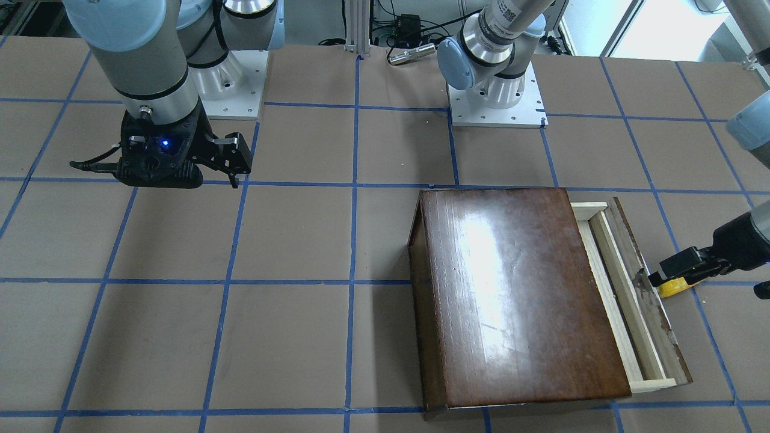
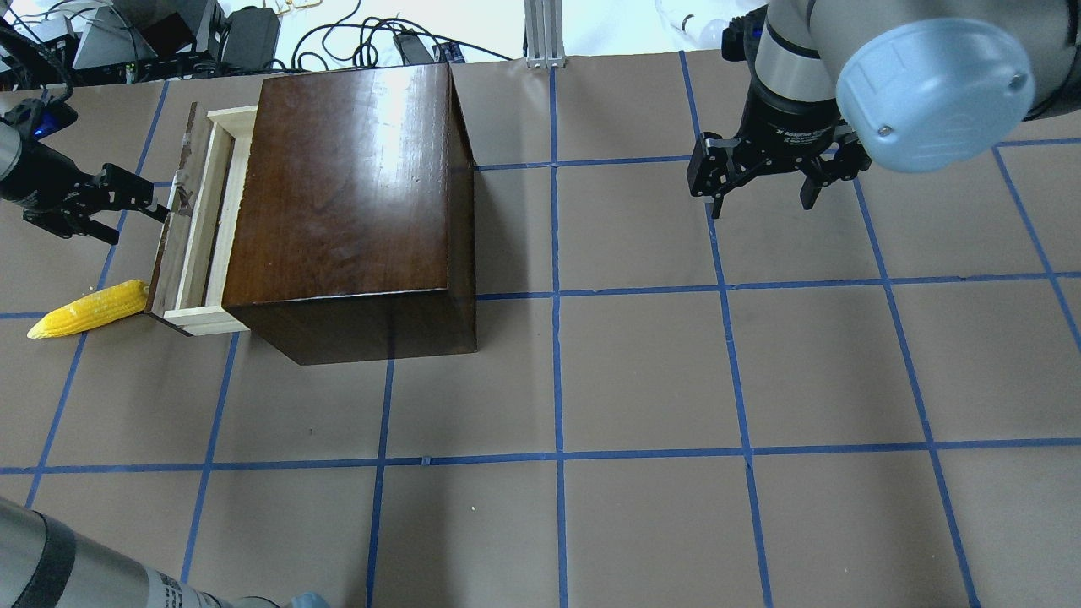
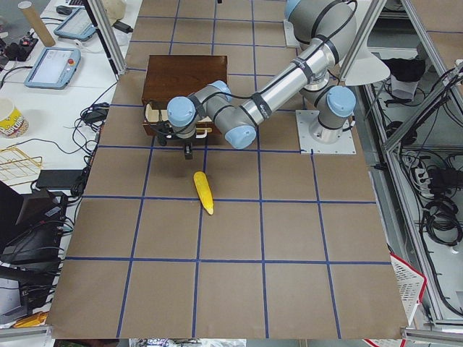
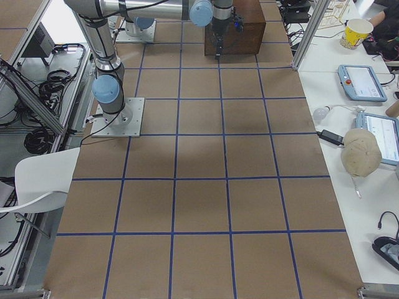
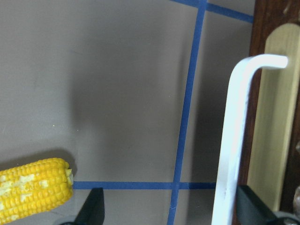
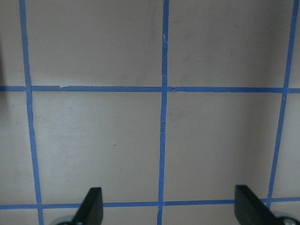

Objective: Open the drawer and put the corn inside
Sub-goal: 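Release the handle and move the left gripper above the corn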

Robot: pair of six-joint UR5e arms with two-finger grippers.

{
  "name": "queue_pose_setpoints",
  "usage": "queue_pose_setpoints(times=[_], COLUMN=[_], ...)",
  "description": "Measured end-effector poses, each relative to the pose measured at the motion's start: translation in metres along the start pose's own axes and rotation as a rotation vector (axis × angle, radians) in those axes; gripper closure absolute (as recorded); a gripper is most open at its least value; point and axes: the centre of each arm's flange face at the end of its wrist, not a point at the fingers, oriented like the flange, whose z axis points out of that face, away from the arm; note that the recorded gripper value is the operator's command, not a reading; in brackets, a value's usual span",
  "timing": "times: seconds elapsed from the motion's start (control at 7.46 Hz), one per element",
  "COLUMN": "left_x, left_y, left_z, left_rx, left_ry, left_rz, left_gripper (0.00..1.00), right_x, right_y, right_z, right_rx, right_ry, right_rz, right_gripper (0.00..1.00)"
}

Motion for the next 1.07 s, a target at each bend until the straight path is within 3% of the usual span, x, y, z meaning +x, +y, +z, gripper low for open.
queue_pose_setpoints(times=[0.4,0.67,1.07], left_x=[0.008,0.004,-0.003], left_y=[0.007,0.01,0.014], left_z=[-0.029,-0.036,-0.034], left_rx=[0.024,0.015,0.019], left_ry=[-0.075,-0.159,-0.222], left_rz=[-0.022,-0.131,-0.325], left_gripper=[0.0,0.0,0.0], right_x=[0.0,0.0,0.0], right_y=[0.0,0.0,0.0], right_z=[0.0,0.0,0.0], right_rx=[0.0,-0.001,-0.001], right_ry=[0.0,0.0,0.0], right_rz=[0.0,0.0,-0.001], right_gripper=[0.0,0.0,0.0])
